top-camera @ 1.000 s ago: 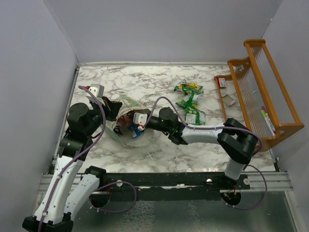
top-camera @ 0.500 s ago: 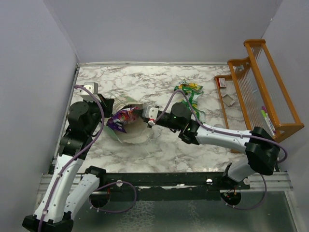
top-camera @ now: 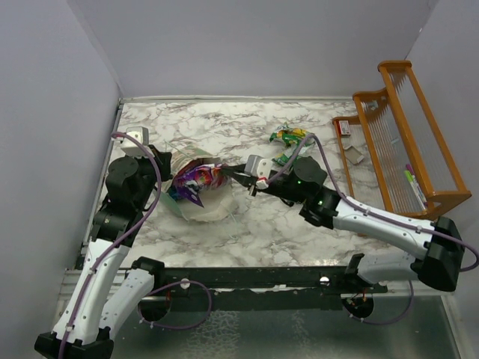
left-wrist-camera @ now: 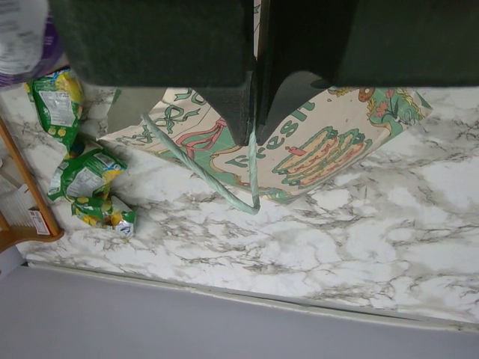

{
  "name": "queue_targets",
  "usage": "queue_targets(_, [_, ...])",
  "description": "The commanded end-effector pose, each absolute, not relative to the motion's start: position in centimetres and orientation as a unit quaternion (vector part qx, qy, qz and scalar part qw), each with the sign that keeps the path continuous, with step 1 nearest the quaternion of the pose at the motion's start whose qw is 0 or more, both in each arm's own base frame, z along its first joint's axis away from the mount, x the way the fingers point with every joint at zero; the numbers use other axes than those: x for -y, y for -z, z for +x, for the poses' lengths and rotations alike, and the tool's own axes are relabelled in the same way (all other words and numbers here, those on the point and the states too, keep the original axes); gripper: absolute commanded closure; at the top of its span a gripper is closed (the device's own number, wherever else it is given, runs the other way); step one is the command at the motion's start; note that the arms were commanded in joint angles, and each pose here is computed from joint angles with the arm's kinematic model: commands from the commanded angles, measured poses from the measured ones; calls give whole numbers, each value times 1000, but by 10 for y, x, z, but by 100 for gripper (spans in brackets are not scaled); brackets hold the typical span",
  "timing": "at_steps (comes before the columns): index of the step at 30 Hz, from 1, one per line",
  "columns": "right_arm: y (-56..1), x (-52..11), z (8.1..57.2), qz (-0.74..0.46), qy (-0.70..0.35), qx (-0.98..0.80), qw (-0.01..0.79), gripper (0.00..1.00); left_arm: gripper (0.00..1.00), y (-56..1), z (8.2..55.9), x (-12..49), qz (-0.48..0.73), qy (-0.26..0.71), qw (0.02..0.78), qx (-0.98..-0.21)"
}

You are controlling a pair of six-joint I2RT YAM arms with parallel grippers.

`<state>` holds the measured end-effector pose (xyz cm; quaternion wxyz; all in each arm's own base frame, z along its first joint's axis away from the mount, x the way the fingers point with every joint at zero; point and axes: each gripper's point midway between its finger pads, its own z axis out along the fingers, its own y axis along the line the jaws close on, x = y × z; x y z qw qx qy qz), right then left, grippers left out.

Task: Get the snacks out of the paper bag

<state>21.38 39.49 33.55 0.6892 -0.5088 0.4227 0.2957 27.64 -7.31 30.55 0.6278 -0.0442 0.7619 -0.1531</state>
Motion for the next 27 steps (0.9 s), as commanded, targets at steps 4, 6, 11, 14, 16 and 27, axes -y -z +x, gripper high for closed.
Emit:
queue_targets(4, [-385,-344,216,-419,-279,-476,721,99,100,-307,276,59,-56,119,637,-759])
queue_targets(6, [-393,-329,218,-401,-264,-487,730,99,100,-307,276,58,-57,114,637,-760])
queue_targets(11, [-407,-298,217,-359,-244,-499,750,99,100,-302,276,53,-59,101,639,-760])
queue_targets(14, [-406,-282,231,-319,-212,-531,756,99,100,-302,275,53,-59,101,639,-761])
queue_targets(16, [-397,-266,249,-268,-173,-568,759,99,100,-303,275,53,-59,101,640,-759])
queue_targets(27, [-271,-244,318,-163,-143,-714,666,99,100,-311,265,53,-55,108,640,-758])
